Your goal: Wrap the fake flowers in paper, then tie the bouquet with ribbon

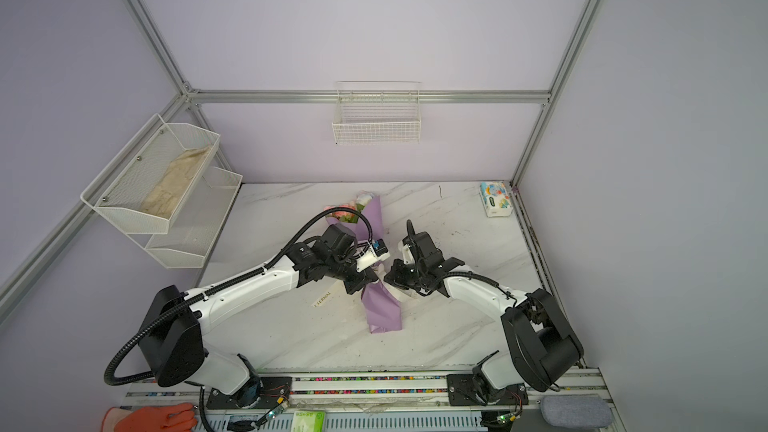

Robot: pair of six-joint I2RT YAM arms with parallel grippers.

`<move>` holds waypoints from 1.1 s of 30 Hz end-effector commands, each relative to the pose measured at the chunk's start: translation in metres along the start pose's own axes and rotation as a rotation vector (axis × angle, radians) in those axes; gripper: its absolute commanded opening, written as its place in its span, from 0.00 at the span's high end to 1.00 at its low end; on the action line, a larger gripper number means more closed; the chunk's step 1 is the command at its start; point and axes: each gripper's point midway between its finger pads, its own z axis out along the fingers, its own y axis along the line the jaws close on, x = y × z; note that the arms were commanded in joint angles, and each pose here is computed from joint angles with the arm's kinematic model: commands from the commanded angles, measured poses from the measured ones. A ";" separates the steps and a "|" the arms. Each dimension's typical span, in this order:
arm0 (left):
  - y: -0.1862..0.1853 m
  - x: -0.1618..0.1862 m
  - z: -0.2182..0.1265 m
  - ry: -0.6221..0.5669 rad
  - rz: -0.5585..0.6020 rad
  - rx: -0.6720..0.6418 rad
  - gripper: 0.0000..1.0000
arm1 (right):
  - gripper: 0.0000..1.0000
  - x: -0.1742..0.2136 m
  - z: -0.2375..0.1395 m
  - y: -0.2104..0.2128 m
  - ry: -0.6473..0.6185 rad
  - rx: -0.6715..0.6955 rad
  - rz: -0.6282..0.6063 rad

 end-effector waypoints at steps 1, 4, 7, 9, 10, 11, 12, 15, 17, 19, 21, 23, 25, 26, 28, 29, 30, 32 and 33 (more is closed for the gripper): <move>-0.010 0.017 0.011 0.047 -0.057 0.052 1.00 | 1.00 -0.001 0.000 0.007 -0.006 -0.055 0.005; -0.011 0.021 0.014 0.056 -0.070 0.054 1.00 | 0.93 0.006 -0.003 0.004 0.008 -0.058 0.007; -0.007 0.020 0.013 0.050 -0.075 0.029 1.00 | 0.81 0.010 -0.009 -0.003 0.001 -0.037 0.033; -0.007 0.020 0.013 0.043 -0.073 0.023 1.00 | 0.74 0.006 -0.022 0.000 -0.035 -0.049 0.033; -0.007 0.023 0.013 0.045 -0.077 0.024 1.00 | 0.70 0.004 -0.027 0.000 -0.048 -0.053 0.039; -0.007 0.024 0.014 0.047 -0.079 0.025 1.00 | 0.67 0.001 -0.033 0.000 -0.059 -0.059 0.052; -0.008 0.024 0.014 0.046 -0.082 0.025 1.00 | 0.65 0.000 -0.038 0.000 -0.066 -0.062 0.058; -0.009 0.025 0.015 0.043 -0.086 0.034 1.00 | 0.59 -0.006 -0.051 0.007 -0.102 -0.088 0.081; -0.009 0.023 0.015 0.037 -0.085 0.032 1.00 | 0.57 -0.005 -0.053 0.012 -0.100 -0.110 0.093; -0.009 0.022 0.014 0.033 -0.086 0.032 1.00 | 0.56 -0.003 -0.050 0.016 -0.072 -0.142 0.122; -0.010 0.021 0.014 0.027 -0.085 0.038 1.00 | 0.56 -0.003 -0.045 0.020 -0.049 -0.175 0.157; -0.010 0.021 0.015 0.028 -0.086 0.039 1.00 | 0.55 -0.002 -0.040 0.023 -0.030 -0.215 0.202; -0.010 0.021 0.015 0.028 -0.087 0.039 1.00 | 0.55 -0.003 -0.038 0.026 -0.027 -0.241 0.220; -0.010 0.021 0.015 0.029 -0.086 0.040 1.00 | 0.54 -0.003 -0.037 0.027 -0.024 -0.249 0.225; -0.010 0.021 0.015 0.028 -0.088 0.040 1.00 | 0.53 -0.003 -0.034 0.027 -0.013 -0.257 0.234; -0.010 0.020 0.015 0.027 -0.088 0.041 1.00 | 0.53 -0.002 -0.031 0.027 -0.003 -0.259 0.235; -0.010 0.021 0.015 0.028 -0.088 0.041 1.00 | 0.53 -0.002 -0.030 0.028 -0.002 -0.266 0.235; -0.010 0.022 0.015 0.030 -0.086 0.040 0.99 | 0.53 -0.003 -0.027 0.027 0.002 -0.259 0.230; -0.010 0.022 0.015 0.029 -0.084 0.039 0.99 | 0.54 -0.004 -0.025 0.026 0.003 -0.255 0.228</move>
